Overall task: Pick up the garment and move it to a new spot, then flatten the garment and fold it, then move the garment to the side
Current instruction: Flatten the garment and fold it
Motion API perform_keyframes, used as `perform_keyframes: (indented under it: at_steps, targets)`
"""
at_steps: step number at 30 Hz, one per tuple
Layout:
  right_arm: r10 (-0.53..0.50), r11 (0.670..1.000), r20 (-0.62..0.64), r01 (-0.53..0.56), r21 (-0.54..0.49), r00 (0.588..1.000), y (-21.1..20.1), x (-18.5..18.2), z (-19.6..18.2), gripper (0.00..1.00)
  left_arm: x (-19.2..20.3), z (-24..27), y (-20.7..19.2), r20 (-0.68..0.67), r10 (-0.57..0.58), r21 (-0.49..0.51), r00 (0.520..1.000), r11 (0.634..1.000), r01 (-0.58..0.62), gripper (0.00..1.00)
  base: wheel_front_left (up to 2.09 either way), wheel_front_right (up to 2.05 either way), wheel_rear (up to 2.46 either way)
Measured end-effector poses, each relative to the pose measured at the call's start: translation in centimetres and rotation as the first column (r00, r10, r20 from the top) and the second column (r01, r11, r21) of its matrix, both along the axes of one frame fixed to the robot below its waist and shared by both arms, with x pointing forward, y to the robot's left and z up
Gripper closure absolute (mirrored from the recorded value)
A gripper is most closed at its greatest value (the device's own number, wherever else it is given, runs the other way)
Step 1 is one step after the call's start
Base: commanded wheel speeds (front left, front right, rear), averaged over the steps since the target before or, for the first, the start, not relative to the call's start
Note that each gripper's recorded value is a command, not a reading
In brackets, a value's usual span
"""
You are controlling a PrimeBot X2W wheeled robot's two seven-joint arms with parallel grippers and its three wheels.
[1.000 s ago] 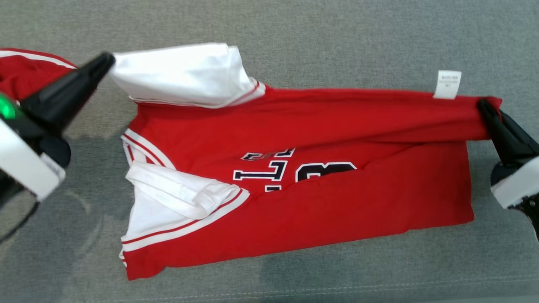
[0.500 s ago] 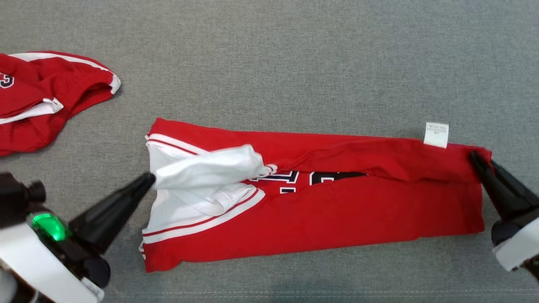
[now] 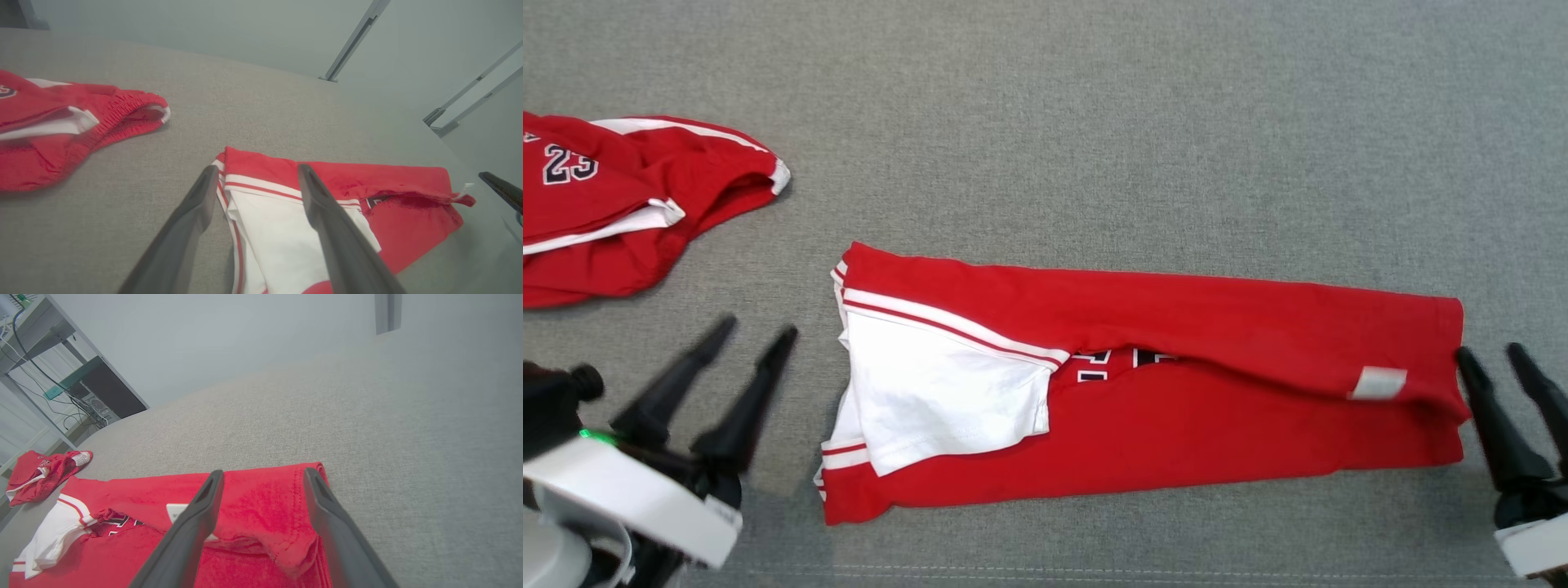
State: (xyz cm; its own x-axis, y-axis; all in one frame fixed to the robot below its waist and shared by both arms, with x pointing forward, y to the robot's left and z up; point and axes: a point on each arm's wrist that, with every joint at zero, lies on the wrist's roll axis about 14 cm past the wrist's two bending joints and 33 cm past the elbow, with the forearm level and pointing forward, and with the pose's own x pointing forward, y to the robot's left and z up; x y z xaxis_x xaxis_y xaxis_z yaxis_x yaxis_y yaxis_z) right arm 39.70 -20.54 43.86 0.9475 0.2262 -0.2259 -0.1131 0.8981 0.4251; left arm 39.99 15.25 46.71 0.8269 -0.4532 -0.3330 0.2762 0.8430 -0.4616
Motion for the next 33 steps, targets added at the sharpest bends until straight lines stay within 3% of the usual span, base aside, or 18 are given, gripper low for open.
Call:
perform_keyframes:
  at_steps: [3,7,14,22,33]
  targets:
    - [-0.088,0.996,0.037,0.088,0.005,0.995,-1.9,-0.2,0.5,0.0,2.3,2.7,2.0,0.151,0.123,0.054,0.981,0.99,-0.133,0.0,0.0,0.0,0.0]
    - [-0.18,0.978,0.078,0.187,-0.091,0.981,-4.7,-0.5,0.8,0.0,2.4,4.8,4.0,0.275,0.23,0.094,0.934,0.96,-0.264,0.0,0.0,0.0,0.0]
    - [-0.156,0.955,0.128,0.183,-0.233,0.979,-3.1,-0.4,1.8,0.0,0.4,5.3,6.1,0.351,0.337,0.15,0.874,0.901,-0.408,0.0,0.0,0.0,0.0]
    - [-0.138,0.937,0.08,0.157,-0.312,0.987,-1.9,-2.0,0.3,0.0,-3.0,3.6,6.6,0.335,0.386,0.186,0.86,0.867,-0.461,0.0,0.0,0.0,0.0]
    - [-0.152,0.93,0.064,0.165,-0.327,0.986,-2.2,-3.0,-0.1,0.0,-4.2,3.2,5.7,0.346,0.354,0.187,0.869,0.882,-0.433,0.0,0.0,0.0,0.0]
